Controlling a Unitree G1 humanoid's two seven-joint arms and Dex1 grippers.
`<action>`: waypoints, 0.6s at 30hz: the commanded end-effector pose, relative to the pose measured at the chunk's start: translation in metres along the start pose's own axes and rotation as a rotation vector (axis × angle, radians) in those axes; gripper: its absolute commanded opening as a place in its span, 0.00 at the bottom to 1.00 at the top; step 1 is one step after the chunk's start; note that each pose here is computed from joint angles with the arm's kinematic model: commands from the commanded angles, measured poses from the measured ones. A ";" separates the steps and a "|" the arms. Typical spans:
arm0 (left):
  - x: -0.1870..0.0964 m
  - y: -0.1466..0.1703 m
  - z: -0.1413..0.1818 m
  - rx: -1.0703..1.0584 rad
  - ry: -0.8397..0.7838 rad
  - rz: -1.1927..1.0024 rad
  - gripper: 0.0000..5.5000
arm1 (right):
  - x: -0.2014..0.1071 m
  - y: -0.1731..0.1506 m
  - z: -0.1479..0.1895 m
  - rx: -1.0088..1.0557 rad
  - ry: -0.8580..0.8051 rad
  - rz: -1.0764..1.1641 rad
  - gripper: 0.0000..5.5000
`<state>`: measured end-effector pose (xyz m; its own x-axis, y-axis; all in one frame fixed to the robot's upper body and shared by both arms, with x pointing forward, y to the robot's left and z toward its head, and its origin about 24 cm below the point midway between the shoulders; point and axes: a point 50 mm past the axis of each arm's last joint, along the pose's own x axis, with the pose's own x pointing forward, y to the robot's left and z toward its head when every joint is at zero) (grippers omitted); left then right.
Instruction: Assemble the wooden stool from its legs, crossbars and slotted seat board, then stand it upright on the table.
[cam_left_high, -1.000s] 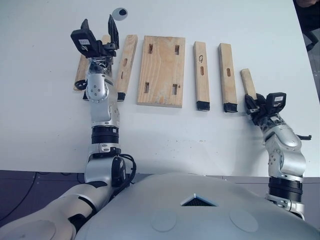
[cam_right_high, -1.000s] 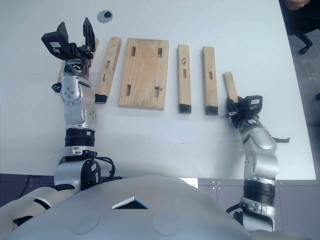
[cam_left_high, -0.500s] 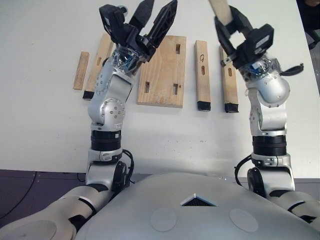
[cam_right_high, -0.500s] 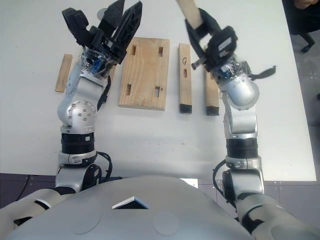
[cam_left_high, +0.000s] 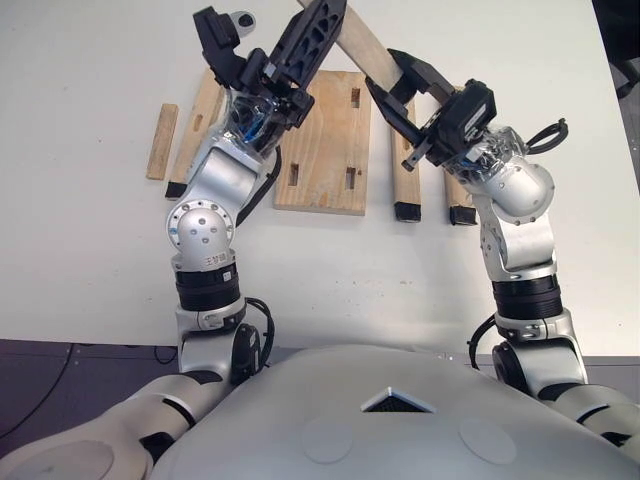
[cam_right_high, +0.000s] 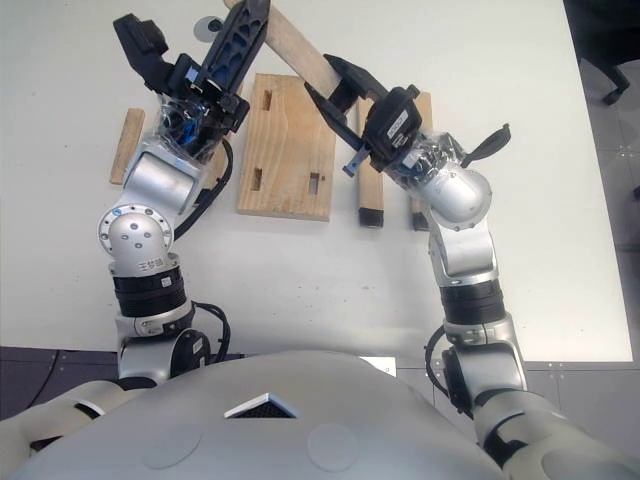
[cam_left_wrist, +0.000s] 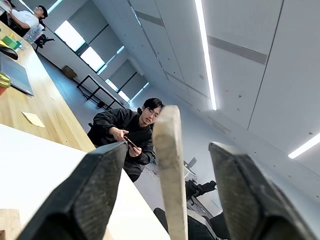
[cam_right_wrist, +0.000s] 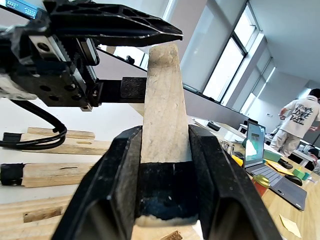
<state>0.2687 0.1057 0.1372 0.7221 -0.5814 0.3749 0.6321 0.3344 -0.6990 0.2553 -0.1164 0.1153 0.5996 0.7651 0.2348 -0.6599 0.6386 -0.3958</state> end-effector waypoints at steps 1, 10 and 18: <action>0.001 0.000 0.004 0.012 0.011 -0.011 0.42 | 0.001 0.002 -0.002 0.013 0.007 0.019 0.24; 0.001 0.000 0.003 0.002 0.013 -0.012 0.19 | 0.001 0.001 -0.005 0.012 0.025 0.017 0.24; 0.005 -0.001 0.005 0.012 0.019 -0.031 0.07 | 0.001 0.003 -0.008 0.036 0.051 0.030 0.24</action>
<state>0.2698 0.1086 0.1390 0.7077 -0.5925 0.3848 0.6440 0.3171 -0.6962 0.2563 -0.1166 0.1111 0.6026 0.7675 0.2185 -0.6700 0.6354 -0.3839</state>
